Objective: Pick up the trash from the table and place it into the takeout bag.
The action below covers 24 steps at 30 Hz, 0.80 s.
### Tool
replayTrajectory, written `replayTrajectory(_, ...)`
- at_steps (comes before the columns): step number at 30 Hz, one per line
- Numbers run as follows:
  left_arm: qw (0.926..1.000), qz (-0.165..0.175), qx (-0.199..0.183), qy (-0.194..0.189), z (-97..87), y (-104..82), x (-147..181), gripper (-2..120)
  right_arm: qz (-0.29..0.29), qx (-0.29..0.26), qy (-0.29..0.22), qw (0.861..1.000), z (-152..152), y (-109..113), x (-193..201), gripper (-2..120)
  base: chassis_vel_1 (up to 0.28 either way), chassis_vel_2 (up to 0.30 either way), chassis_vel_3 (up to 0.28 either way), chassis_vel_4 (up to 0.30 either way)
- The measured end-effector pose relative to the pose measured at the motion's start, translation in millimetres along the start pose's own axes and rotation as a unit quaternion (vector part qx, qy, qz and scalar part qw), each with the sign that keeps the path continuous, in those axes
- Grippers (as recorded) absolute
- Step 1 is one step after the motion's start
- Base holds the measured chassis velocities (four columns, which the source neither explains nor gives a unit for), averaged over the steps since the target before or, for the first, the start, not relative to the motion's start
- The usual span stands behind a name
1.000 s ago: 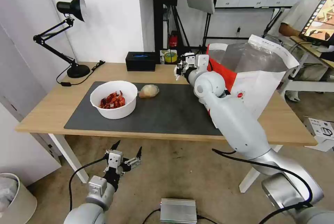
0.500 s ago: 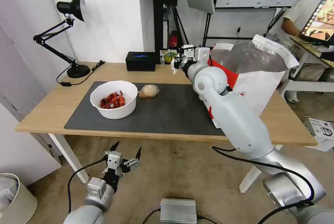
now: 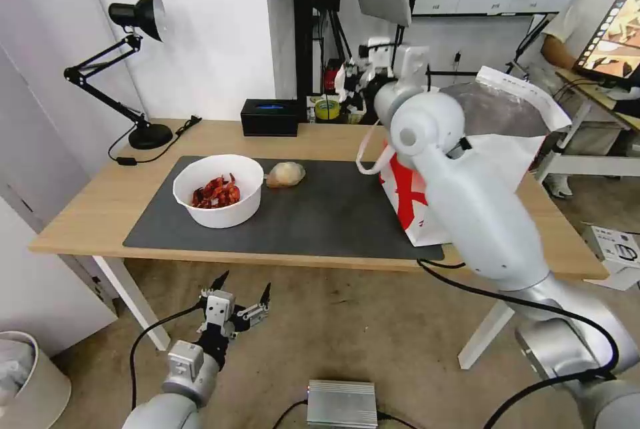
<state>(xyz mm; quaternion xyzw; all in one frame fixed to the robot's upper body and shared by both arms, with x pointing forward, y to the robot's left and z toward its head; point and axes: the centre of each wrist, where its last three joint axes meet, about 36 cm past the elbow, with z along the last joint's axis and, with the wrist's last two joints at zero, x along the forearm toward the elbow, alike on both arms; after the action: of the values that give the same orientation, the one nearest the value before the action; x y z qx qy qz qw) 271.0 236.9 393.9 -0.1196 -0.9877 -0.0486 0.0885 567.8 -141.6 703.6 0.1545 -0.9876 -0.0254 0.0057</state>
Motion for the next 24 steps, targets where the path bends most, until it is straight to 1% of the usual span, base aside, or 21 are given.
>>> replayTrajectory(5,1.0,-0.004,0.001,0.001,0.1,-1.0,3,100,0.012,0.004,-0.016,1.0,-13,-7,15,0,0.0,0.0,0.0,0.0)
replayTrajectory(8,1.0,-0.008,0.001,0.002,1.2,-2.7,8,100,0.026,0.006,-0.028,0.999,-22,-19,29,0,0.0,0.0,0.0,0.0)
replayTrajectory(9,1.0,-0.008,0.001,0.002,1.2,-2.7,8,100,0.026,0.006,-0.028,0.999,-22,-19,29,0,0.0,0.0,0.0,0.0)
replayTrajectory(11,1.0,-0.008,0.001,0.002,1.1,-4.0,10,100,0.037,0.004,-0.032,0.999,-27,-31,40,0,0.0,0.0,0.0,0.0)
replayTrajectory(12,1.0,-0.008,0.001,0.002,1.1,-4.0,10,100,0.037,0.004,-0.032,0.999,-27,-31,40,0,0.0,0.0,0.0,0.0)
replayTrajectory(14,1.0,-0.008,-0.001,0.001,0.4,-4.5,10,100,0.048,0.004,-0.031,0.998,-28,-41,48,0,0.0,0.0,0.0,0.0)
replayTrajectory(15,1.0,-0.008,-0.001,0.001,0.4,-4.5,10,100,0.048,0.004,-0.031,0.998,-28,-41,48,0,0.0,0.0,0.0,0.0)
replayTrajectory(18,1.0,-0.003,0.0,0.0,0.1,-7.7,9,100,0.073,0.006,-0.018,0.997,-19,-63,63,0,0.0,0.0,0.0,0.0)
replayTrajectory(19,1.0,-0.003,0.0,0.0,0.1,-7.7,9,100,0.073,0.006,-0.018,0.997,-19,-63,63,0,0.0,0.0,0.0,0.0)
replayTrajectory(21,1.0,0.0,-0.001,-0.002,-0.3,-9.8,8,100,0.091,0.007,-0.004,0.996,-10,-76,72,0,0.0,0.0,0.0,0.0)
replayTrajectory(23,1.0,0.001,-0.001,-0.002,-0.1,-10.4,8,100,0.097,0.007,0.001,0.995,-6,-80,74,0,0.0,0.0,0.0,0.0)
replayTrajectory(24,1.0,0.004,-0.001,-0.002,0.0,-11.9,7,100,0.107,0.007,0.011,0.994,1,-86,79,0,0.0,0.0,0.0,0.0)
